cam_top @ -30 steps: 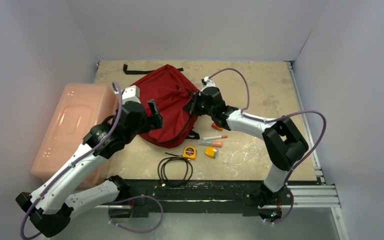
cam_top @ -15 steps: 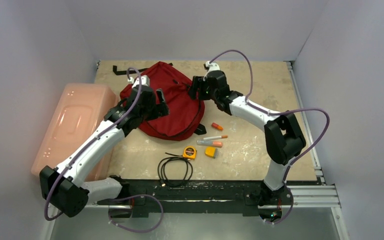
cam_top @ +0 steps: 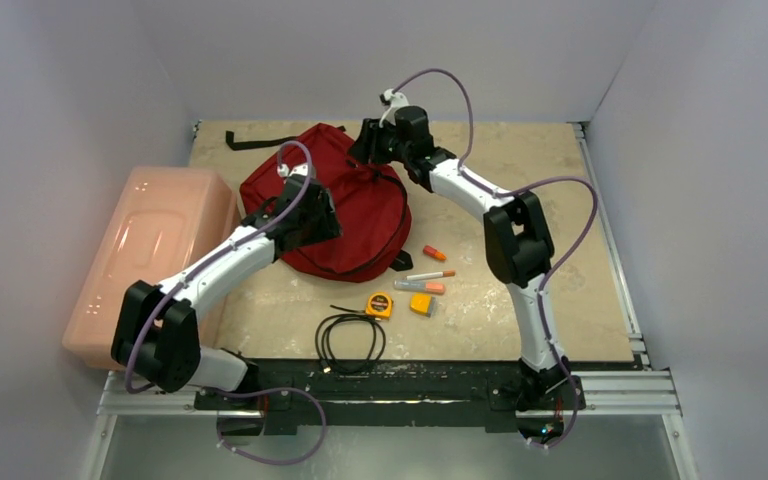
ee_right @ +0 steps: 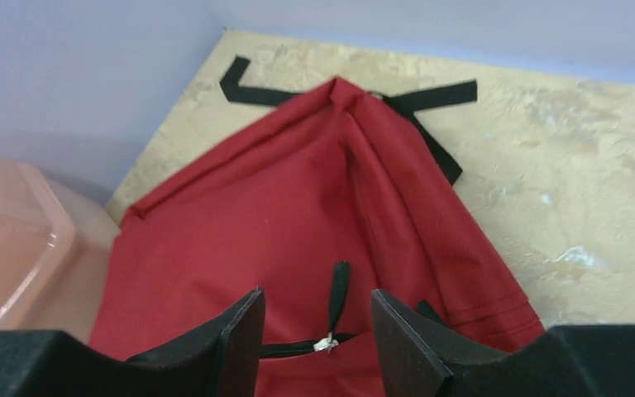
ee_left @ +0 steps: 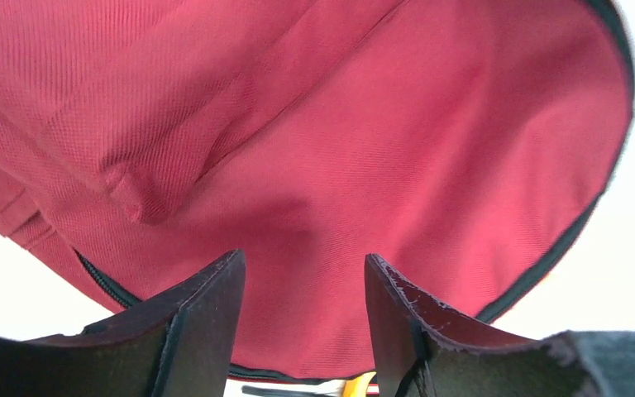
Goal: Pack the student bag
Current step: Adjust the student bag at the center of the board, then unzip the student bag at the center of the board.
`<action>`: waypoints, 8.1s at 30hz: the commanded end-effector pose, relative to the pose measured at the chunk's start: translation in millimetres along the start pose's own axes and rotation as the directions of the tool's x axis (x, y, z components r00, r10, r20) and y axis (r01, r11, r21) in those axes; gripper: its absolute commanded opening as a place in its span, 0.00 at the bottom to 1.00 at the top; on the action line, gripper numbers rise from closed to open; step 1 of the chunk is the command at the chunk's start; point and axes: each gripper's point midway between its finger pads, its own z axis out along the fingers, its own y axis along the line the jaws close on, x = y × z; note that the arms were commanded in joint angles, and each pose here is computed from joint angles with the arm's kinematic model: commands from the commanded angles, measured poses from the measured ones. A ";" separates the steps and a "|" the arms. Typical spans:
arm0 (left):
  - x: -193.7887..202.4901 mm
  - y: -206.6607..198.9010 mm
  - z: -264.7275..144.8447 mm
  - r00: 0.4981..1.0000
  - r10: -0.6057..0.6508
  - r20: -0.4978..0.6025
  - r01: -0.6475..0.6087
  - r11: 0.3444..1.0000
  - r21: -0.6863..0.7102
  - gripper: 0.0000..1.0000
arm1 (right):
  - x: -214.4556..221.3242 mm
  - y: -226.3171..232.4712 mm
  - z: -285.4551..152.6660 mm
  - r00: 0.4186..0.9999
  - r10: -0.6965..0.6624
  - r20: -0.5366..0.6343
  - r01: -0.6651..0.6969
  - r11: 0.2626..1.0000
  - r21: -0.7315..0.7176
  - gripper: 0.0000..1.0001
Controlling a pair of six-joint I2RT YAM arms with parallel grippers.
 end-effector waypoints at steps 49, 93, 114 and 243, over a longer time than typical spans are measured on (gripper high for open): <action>-131.5 -58.8 31.5 0.773 -0.568 -0.281 0.633 0.719 0.288 0.46 | 12.1 84.3 -40.9 0.869 -0.344 0.356 0.474 0.787 -0.396 0.00; -125.8 -73.6 54.6 0.927 -0.337 -0.164 0.373 0.874 0.311 0.00 | 37.8 6.6 -45.2 0.838 -0.518 0.173 0.545 0.812 -0.209 0.57; -108.2 0.1 25.3 0.980 -0.201 -0.003 0.201 0.980 -0.007 0.00 | 29.3 -60.3 -26.7 0.959 -0.100 0.266 0.081 0.993 0.083 0.00; -120.4 -20.4 37.6 0.822 0.567 -0.052 -0.559 0.786 -0.265 0.00 | 36.7 -52.2 -194.6 0.991 -0.102 0.087 0.037 0.834 0.551 0.89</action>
